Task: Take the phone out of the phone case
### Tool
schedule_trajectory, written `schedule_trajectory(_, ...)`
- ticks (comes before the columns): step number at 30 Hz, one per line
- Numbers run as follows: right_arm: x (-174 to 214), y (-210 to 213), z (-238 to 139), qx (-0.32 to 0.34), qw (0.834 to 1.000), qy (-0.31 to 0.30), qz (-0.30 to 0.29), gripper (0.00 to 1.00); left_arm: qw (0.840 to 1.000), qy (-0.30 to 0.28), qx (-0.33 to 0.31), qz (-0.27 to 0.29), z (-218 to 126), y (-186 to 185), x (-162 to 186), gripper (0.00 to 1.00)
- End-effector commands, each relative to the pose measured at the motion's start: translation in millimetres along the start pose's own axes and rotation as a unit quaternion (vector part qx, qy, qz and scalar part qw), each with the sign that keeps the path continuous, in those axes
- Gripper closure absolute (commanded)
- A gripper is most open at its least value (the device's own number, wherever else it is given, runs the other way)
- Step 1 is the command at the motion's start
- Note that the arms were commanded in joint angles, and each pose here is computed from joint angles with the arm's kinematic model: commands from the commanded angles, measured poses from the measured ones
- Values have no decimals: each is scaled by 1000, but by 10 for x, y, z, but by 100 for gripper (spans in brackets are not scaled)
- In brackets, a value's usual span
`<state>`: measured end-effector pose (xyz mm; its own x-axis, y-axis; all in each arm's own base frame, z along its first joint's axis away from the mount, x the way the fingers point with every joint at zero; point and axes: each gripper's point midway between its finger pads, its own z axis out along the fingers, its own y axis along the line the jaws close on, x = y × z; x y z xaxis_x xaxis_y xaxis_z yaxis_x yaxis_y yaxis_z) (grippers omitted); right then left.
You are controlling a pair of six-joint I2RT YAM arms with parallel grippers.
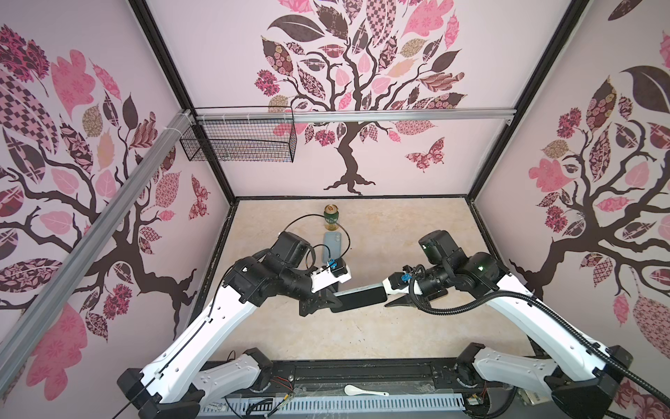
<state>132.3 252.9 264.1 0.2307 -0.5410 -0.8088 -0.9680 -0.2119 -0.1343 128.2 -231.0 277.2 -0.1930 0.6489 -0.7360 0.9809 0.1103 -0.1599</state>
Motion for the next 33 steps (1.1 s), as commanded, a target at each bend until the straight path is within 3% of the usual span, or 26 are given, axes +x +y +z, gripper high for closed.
schedule_trajectory(1,-112,63,-41,-14,1000,-6,-11,71,999,-26,-13,25,-101,9,-179,100)
schedule_trajectory(21,-110,113,15,-30,999,-3,-13,84,999,-20,-4,41,-129,-16,-207,100)
schedule_trajectory(33,-113,120,44,-21,999,-1,-35,100,999,-18,10,48,-184,65,-342,100)
